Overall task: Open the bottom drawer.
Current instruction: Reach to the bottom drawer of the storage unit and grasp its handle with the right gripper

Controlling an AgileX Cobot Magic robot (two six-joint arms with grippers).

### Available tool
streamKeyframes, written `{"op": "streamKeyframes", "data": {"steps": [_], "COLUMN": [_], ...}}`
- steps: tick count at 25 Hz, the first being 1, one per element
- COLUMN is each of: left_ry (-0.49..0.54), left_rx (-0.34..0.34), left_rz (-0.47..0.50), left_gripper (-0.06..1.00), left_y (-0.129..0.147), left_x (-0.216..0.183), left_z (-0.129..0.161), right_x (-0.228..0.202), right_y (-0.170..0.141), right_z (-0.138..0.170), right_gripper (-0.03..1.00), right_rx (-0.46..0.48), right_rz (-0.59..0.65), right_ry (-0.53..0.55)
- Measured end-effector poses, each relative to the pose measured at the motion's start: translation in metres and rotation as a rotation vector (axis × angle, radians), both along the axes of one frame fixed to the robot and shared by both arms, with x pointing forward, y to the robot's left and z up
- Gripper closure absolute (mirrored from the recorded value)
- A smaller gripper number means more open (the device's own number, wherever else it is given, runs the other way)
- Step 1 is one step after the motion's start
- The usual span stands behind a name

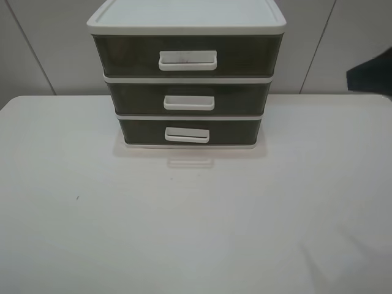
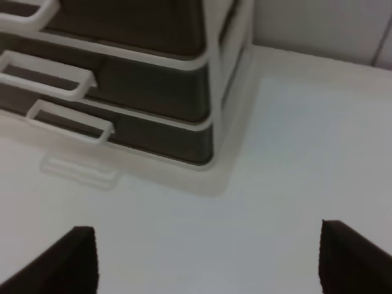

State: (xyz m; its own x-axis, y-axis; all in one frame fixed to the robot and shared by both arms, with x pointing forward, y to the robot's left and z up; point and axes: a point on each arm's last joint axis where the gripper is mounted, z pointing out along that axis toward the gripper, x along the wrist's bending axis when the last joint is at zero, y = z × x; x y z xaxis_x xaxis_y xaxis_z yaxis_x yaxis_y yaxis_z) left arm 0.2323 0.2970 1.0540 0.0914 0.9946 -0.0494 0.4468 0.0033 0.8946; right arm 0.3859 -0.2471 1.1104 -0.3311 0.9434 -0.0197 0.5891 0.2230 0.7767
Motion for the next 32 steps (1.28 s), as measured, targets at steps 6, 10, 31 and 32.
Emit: {"op": "streamKeyframes", "data": {"steps": [6,10,31,32], "left_ry": [0.0,0.0,0.0,0.0], "left_rx": [0.0,0.0,0.0,0.0], "left_rz": [0.0,0.0,0.0,0.0], "left_gripper": [0.2,0.2,0.2,0.2], "left_y": [0.0,0.0,0.0,0.0], "left_x": [0.0,0.0,0.0,0.0], "left_z": [0.0,0.0,0.0,0.0], "right_x": [0.024,0.026,0.047,0.048], "right_y": [0.059,0.094,0.169,0.171], "right_z": [-0.044,-0.076,-0.167,-0.172], "right_gripper": [0.25,0.25,0.25,0.25], "right_rx": [-0.217,-0.378,-0.602,-0.61], "right_rz": [0.309,0.533,0.925,0.942], "right_ry": [0.163,0.236,-0.028,-0.033]}}
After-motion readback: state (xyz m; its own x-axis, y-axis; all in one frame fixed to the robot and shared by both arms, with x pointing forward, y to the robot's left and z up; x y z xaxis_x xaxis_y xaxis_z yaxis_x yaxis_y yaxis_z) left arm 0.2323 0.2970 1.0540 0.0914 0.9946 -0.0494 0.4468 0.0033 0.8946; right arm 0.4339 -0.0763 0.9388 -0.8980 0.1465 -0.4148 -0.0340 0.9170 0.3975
